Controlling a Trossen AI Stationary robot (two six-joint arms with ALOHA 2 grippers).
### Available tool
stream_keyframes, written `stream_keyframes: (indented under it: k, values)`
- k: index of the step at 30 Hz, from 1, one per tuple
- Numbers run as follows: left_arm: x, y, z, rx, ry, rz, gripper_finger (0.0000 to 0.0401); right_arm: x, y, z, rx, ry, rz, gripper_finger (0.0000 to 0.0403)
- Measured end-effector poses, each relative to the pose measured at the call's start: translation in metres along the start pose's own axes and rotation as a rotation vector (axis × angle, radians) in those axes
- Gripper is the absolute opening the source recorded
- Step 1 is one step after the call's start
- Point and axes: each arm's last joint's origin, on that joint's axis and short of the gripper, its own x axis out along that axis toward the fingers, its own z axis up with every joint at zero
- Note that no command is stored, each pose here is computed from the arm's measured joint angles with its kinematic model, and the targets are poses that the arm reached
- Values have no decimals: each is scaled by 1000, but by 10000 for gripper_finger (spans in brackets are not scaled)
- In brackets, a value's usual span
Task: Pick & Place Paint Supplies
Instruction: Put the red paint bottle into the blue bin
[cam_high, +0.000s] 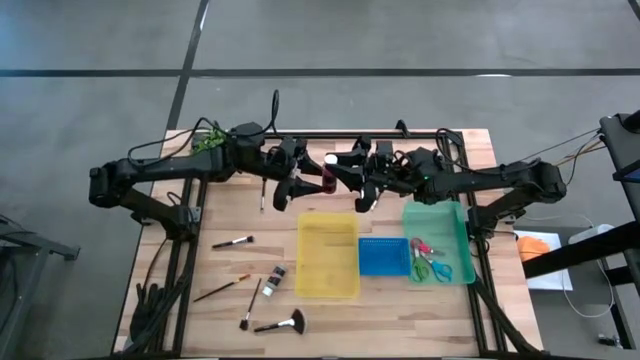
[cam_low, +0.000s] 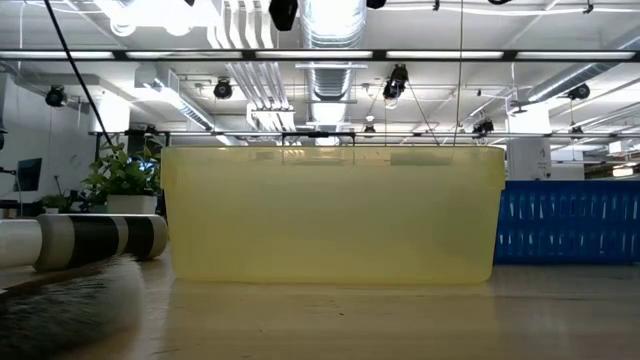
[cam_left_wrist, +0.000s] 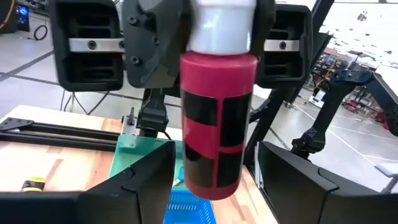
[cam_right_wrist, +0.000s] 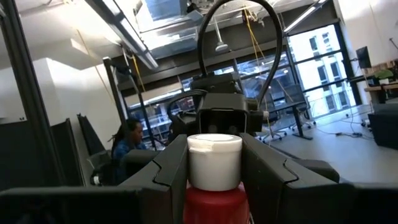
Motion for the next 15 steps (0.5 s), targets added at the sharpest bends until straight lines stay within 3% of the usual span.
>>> stream_keyframes:
  k: [10, 15]
  values:
    - [0, 0, 0, -8, -3, 16, 235, 7, 0, -2, -12, 8, 14, 112]
    - [1, -1, 0, -25, -5, 13, 200, 11, 0, -6, -11, 13, 15, 112]
